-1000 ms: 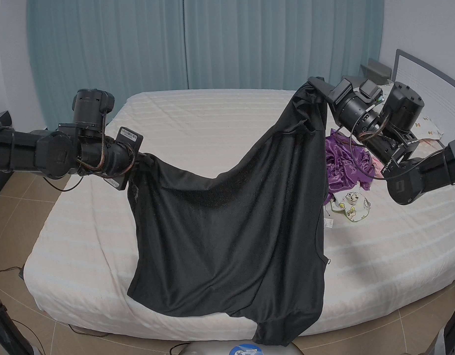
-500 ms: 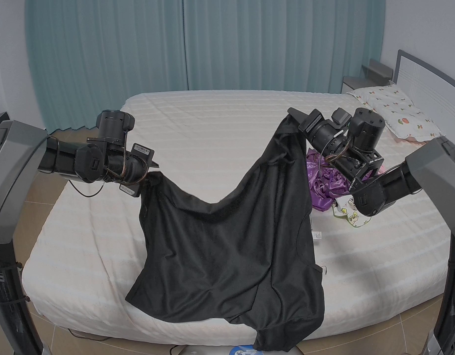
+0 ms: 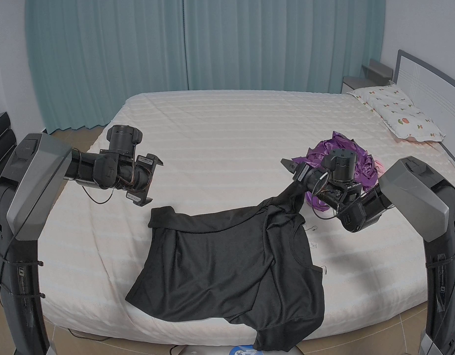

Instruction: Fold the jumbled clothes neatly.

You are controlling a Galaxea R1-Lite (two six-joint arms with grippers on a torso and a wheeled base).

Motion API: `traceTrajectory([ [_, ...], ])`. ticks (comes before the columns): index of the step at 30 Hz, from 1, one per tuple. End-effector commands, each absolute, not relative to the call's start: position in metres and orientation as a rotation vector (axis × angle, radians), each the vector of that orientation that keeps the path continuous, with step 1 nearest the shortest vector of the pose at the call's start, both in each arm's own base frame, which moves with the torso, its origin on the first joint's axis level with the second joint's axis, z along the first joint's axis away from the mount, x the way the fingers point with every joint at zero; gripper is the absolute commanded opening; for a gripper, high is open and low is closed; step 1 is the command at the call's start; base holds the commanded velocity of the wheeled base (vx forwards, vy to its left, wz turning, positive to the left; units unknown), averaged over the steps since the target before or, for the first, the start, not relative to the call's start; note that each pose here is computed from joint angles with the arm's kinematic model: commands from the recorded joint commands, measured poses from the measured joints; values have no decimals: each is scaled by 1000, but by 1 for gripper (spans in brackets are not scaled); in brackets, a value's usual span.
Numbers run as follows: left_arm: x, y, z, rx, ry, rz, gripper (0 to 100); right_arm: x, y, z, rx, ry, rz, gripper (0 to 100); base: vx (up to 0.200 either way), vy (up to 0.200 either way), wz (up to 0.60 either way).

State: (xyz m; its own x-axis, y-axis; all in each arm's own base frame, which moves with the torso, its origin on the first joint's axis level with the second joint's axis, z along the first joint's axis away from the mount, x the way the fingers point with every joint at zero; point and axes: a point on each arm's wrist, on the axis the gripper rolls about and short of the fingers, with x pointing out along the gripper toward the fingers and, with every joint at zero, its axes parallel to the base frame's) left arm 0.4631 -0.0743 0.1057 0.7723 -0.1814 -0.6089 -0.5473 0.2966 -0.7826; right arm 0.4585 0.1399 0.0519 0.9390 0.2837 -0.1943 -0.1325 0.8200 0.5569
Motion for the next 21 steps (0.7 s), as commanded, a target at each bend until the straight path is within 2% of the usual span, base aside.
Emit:
traceTrajectory([
  [1, 455, -58, 106, -1274, 695, 311, 100, 458, 124, 25, 534, 328, 152, 100, 0, 0, 0],
  [8, 414, -50, 105, -1192, 814, 275, 100, 450, 102, 22, 478, 426, 86, 100, 0, 0, 0],
  [13, 382, -49, 106, -1208, 927, 204, 100, 458, 87, 45, 539, 286, 80, 100, 0, 0, 0],
  [18, 346, -46, 91, -1193, 950, 178, 100, 456, 80, 90, 818, 55, 153, 100, 0, 0, 0],
  [19, 342, -45, 88, -1186, 949, 173, 100, 455, 80, 94, 847, 42, 167, 100, 0, 0, 0],
  [21, 332, -44, 81, -1185, 949, 162, 100, 454, 81, 86, 834, 111, 165, 100, 0, 0, 0],
])
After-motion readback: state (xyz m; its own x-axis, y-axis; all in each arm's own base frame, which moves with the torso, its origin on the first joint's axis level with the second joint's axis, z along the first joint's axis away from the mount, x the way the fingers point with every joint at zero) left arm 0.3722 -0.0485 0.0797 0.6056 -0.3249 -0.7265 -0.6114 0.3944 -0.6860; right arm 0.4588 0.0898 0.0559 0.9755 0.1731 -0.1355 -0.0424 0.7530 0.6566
